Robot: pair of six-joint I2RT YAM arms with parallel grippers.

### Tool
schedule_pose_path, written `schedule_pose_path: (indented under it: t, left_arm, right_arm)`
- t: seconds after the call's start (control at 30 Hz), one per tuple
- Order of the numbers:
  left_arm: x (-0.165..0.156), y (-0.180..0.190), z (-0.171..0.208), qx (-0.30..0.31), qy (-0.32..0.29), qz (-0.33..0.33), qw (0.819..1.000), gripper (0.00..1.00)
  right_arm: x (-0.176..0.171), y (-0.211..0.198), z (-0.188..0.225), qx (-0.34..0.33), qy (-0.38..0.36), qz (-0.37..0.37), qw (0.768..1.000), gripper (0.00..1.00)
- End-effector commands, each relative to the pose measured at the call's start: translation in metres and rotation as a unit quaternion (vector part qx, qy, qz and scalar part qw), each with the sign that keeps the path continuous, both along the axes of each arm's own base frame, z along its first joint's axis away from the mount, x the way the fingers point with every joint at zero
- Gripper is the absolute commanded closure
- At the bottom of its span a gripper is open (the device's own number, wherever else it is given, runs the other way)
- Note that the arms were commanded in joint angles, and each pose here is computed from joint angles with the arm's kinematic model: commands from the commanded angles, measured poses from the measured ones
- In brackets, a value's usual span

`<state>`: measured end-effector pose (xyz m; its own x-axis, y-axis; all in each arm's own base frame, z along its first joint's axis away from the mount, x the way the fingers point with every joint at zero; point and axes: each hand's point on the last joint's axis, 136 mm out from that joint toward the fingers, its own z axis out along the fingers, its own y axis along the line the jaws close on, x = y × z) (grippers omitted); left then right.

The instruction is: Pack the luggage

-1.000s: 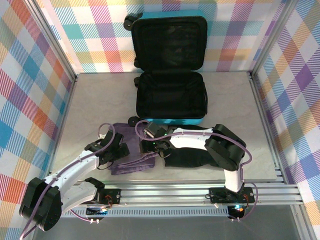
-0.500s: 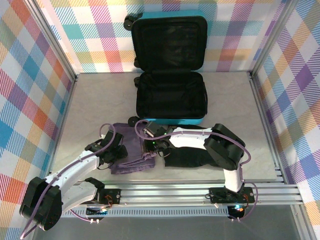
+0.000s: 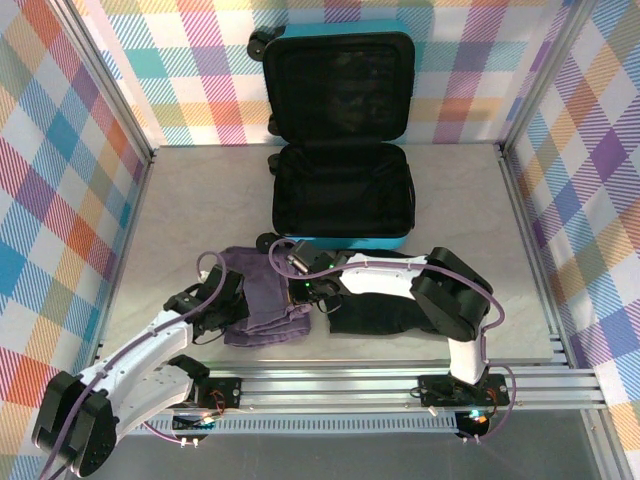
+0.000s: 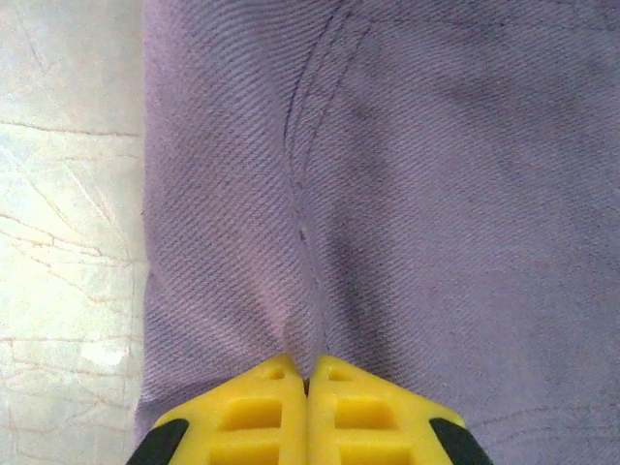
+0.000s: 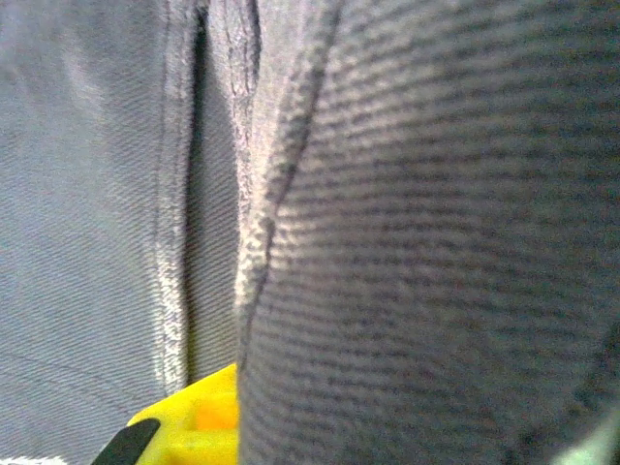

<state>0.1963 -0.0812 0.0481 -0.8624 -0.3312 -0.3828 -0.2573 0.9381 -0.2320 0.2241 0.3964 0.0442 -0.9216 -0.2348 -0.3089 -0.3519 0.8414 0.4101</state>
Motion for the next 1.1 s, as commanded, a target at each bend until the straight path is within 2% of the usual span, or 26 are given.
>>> schedule_pose_path:
  t: [0.0, 0.27, 0.57, 1.07]
  left_arm:
    - [-0.003, -0.017, 0.023, -0.032, -0.009, -0.026, 0.999, 1.00]
    - [-0.001, -0.027, 0.076, -0.054, -0.059, -0.042, 0.996, 1.00]
    - [0.000, -0.032, 0.110, -0.073, -0.094, -0.050, 0.992, 1.00]
    - [0.017, -0.056, 0.189, -0.137, -0.181, -0.087, 0.970, 1.00]
  right_arm:
    - [-0.012, 0.015, 0.045, 0.054, -0.022, 0.043, 0.997, 1.00]
    - [-0.016, 0.011, 0.088, 0.078, -0.050, 0.067, 0.993, 1.00]
    - [-0.017, 0.006, 0.121, 0.095, -0.076, 0.080, 0.989, 1.00]
    - [0.010, -0.029, 0.200, 0.141, -0.133, 0.065, 0.979, 1.00]
